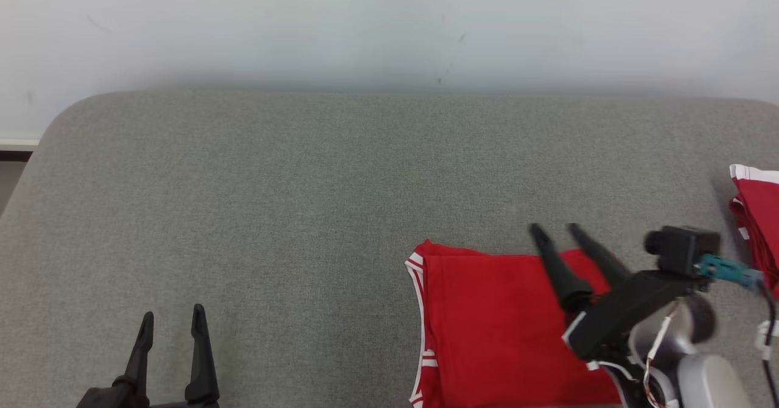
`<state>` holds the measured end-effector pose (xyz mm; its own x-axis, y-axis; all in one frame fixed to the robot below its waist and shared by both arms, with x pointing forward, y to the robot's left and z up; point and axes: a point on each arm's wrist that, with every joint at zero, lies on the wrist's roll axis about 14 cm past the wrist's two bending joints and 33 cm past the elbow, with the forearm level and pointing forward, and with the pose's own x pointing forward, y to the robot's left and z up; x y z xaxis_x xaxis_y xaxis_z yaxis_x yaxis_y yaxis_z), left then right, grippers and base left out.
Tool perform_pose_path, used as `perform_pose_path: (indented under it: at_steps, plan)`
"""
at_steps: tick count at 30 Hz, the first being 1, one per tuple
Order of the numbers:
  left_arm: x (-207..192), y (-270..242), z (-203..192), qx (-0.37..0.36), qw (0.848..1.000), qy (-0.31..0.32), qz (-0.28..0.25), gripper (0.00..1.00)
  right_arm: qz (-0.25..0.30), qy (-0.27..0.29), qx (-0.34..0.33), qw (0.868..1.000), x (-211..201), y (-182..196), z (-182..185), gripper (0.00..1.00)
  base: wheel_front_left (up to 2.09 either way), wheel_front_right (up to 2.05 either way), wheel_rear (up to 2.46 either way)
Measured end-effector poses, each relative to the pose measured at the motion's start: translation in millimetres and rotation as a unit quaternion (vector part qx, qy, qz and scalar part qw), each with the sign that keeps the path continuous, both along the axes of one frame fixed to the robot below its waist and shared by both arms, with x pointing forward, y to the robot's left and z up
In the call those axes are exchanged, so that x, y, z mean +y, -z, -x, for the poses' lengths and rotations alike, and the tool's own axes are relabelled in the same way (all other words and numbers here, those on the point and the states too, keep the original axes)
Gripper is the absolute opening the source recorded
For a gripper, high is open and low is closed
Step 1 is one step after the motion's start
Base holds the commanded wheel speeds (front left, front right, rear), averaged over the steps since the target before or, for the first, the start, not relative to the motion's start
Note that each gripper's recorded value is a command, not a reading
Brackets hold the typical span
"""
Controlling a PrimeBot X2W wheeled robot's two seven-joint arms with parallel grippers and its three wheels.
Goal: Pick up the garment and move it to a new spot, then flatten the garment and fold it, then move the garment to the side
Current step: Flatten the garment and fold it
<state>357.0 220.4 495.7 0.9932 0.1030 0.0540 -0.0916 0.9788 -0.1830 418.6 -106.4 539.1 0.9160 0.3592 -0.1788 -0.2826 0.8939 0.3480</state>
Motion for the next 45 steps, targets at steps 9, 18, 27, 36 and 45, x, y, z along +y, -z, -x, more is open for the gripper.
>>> perform_pose_path:
  at_steps: [9,18,27,36,45]
  plan:
    - [-3.3,1.8,-4.0,0.002,1.000,0.004,0.002,1.00,0.133,0.102,-0.008,0.986,-65.1,24.1,2.4,1.00,0.00,0.00,0.00]
    - [-0.3,-3.6,4.0,-0.007,1.000,-0.001,0.008,1.00,0.148,0.171,-0.096,0.969,-102.7,32.7,29.6,1.00,0.00,0.00,0.00]
    - [-3.4,-7.1,21.9,-0.014,1.000,0.001,0.011,1.00,0.159,0.170,-0.133,0.963,-101.0,36.8,61.1,1.00,0.00,0.00,0.00]
    - [-18.6,-7.7,26.2,-0.016,0.999,0.031,0.007,1.00,0.172,0.173,-0.135,0.961,-103.9,39.3,77.3,1.00,0.00,0.00,0.00]
    - [-37.7,2.2,23.4,0.000,0.998,0.066,-0.003,1.00,0.182,0.181,-0.121,0.959,-110.8,45.1,89.0,1.00,0.00,0.00,0.00]
